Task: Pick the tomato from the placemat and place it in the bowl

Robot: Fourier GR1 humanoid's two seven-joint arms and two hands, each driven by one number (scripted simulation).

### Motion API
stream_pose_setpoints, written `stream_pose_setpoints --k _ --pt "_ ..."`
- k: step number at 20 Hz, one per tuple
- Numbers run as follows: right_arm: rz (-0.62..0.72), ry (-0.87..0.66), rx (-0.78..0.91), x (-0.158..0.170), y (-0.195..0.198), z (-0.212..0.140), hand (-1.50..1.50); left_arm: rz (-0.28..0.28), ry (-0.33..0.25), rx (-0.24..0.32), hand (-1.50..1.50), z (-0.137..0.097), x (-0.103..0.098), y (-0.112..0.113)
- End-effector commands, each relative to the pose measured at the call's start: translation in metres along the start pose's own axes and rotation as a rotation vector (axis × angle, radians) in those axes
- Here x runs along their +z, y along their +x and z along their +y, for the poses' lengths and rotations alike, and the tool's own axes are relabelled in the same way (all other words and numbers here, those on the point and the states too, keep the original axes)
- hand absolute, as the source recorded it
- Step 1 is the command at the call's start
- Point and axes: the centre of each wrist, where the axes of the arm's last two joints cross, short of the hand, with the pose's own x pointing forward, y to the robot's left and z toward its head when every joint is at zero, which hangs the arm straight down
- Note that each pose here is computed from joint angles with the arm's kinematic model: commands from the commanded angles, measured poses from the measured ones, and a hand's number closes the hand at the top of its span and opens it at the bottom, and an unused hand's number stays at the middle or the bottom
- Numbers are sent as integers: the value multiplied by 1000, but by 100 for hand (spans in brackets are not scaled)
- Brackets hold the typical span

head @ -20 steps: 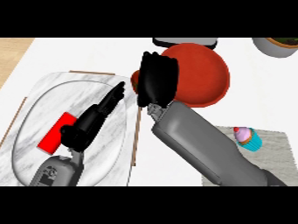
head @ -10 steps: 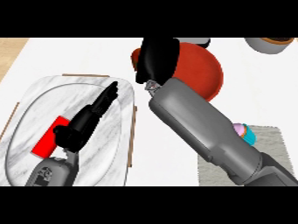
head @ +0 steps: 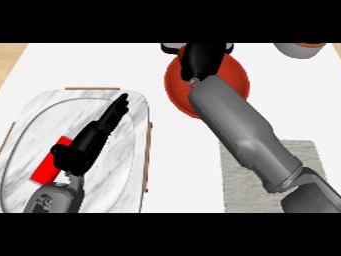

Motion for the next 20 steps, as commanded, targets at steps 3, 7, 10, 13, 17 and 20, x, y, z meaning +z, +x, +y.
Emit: stream_pose_setpoints --k 3,7,10,13,17,20 --pt "164 259 -11 -16 -34 26 150 -17 -10 17 0 -2 5 -1" --pt "259 398 -168 -18 -50 37 -150 -21 3 -7 0 4 5 -5" --pt "142 418 -237 -41 -57 22 -150 1 3 -8 0 6 -9 6" --pt "101 323 -285 -31 -61 35 -150 -27 11 -8 0 19 3 -2" --pt "129 226 -326 -43 -95 42 -150 -7 10 -10 0 -1 -4 0" --pt "213 87 -459 -57 -81 19 -150 10 26 0 0 -15 11 -6"
